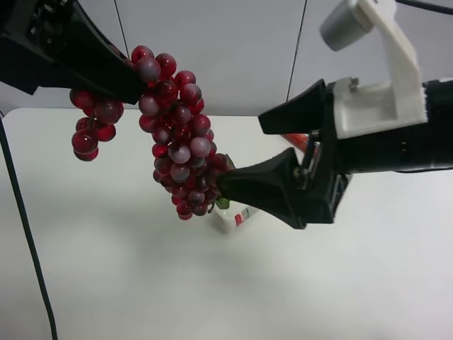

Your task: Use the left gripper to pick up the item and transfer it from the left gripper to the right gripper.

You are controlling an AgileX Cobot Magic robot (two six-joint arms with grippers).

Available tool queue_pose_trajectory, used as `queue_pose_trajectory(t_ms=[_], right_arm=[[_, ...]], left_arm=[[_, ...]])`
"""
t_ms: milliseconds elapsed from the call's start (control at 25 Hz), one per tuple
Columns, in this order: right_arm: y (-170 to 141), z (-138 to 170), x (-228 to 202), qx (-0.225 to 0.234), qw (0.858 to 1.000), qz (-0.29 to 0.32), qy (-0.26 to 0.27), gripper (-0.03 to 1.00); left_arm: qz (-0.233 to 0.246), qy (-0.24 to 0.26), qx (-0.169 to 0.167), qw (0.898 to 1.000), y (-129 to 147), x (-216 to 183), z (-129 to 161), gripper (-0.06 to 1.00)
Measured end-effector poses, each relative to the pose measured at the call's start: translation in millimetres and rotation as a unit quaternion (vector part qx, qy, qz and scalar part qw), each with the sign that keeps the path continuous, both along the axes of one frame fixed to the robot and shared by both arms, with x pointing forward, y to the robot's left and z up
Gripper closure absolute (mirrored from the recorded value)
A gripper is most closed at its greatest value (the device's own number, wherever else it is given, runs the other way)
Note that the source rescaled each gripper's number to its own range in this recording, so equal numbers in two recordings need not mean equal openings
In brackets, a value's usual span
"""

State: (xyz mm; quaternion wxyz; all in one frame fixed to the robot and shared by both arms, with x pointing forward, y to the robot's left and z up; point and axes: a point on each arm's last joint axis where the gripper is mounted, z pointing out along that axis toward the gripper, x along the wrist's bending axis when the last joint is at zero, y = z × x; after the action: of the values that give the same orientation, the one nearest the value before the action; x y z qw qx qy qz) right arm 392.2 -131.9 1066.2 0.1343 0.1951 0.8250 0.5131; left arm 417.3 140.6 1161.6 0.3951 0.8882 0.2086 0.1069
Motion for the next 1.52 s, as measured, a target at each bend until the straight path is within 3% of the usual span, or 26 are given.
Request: queue_pose_trajectory(t_ms=[480, 760, 1000, 1080, 1160, 1280, 1320, 1520], right_arm=[[49.2, -4.6, 38.4, -0.033, 0.999, 0.034, -0.008, -0.03], [62.0, -26.3, 43.7, -0.051, 0.996, 0.075, 0.015, -0.03], [64.5, -27.2, 45.5, -0.042, 0.996, 0.079, 0.007, -0.03], [64.6, -27.1, 45.5, -0.041, 0.996, 0.08, 0.006, 0.07], [64.6, -27.0, 45.5, -0.041, 0.996, 0.08, 0.005, 0.29], [64.6, -27.0, 45.5, -0.041, 0.996, 0.08, 0.005, 0.84], [64.7, -27.0, 45.3, -0.041, 0.996, 0.081, 0.006, 0.93], [64.9, -27.0, 44.7, -0.04, 0.996, 0.084, 0.007, 0.93]], left_arm=[[0.003, 0.015, -0.017, 1.0, -1.9, -1.5, 1.1, 0.94], [0.003, 0.017, -0.021, 1.0, -2.3, -1.7, 1.4, 0.94], [0.004, 0.018, -0.021, 1.0, -2.3, -1.7, 1.4, 0.94], [0.004, 0.018, -0.021, 1.0, -2.3, -1.7, 1.4, 0.94], [0.004, 0.018, -0.021, 1.0, -2.3, -1.7, 1.4, 0.94], [0.005, 0.016, -0.022, 1.0, -2.4, -1.4, 1.6, 0.94], [0.005, 0.016, -0.023, 1.0, -2.4, -1.3, 1.7, 0.94], [0.008, 0.017, -0.025, 1.0, -2.5, -1.0, 1.9, 0.94]])
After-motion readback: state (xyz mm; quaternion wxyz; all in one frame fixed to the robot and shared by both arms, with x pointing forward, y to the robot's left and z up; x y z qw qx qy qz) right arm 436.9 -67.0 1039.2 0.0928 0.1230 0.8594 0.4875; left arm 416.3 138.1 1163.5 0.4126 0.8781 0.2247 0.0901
